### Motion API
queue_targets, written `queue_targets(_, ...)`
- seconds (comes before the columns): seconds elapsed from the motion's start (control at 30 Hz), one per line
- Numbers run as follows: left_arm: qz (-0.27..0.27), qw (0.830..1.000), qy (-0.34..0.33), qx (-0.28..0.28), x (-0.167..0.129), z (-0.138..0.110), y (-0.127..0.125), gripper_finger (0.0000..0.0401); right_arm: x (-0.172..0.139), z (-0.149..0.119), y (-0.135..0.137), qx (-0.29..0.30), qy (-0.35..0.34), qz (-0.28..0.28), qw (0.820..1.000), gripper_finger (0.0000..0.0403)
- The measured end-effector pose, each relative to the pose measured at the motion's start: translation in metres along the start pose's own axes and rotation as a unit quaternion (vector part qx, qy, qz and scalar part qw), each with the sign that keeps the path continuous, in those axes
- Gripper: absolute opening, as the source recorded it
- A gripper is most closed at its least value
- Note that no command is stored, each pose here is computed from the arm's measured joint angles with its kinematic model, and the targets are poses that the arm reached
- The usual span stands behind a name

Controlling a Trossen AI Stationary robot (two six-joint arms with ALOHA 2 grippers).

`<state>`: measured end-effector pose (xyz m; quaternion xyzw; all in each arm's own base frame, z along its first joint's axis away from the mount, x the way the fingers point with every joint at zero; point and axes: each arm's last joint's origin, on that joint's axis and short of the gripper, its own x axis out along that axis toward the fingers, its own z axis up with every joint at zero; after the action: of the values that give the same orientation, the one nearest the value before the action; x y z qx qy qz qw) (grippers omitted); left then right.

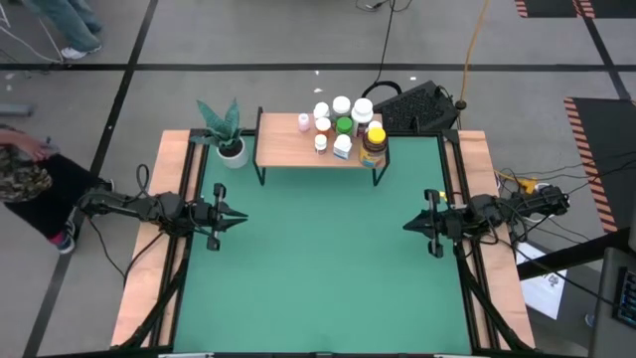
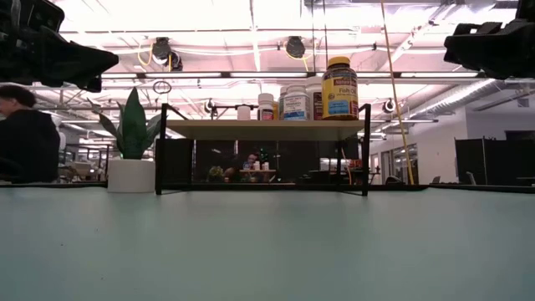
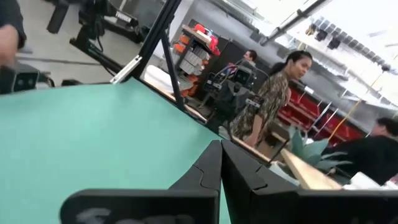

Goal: Pick and place medicine bottles onto shelf by color
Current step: Return to Home Position

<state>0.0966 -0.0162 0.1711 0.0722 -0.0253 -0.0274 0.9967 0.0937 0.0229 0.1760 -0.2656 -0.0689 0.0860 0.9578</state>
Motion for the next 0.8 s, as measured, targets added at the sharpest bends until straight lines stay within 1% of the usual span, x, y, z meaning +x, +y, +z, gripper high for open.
queue_targets(0.8, 0.0, 1.0, 0.0, 0.0, 0.0, 0.0, 0.0, 0.0042, 0.0, 0.0, 0.0, -0.004, 0.0, 0.0, 1.0, 0.0)
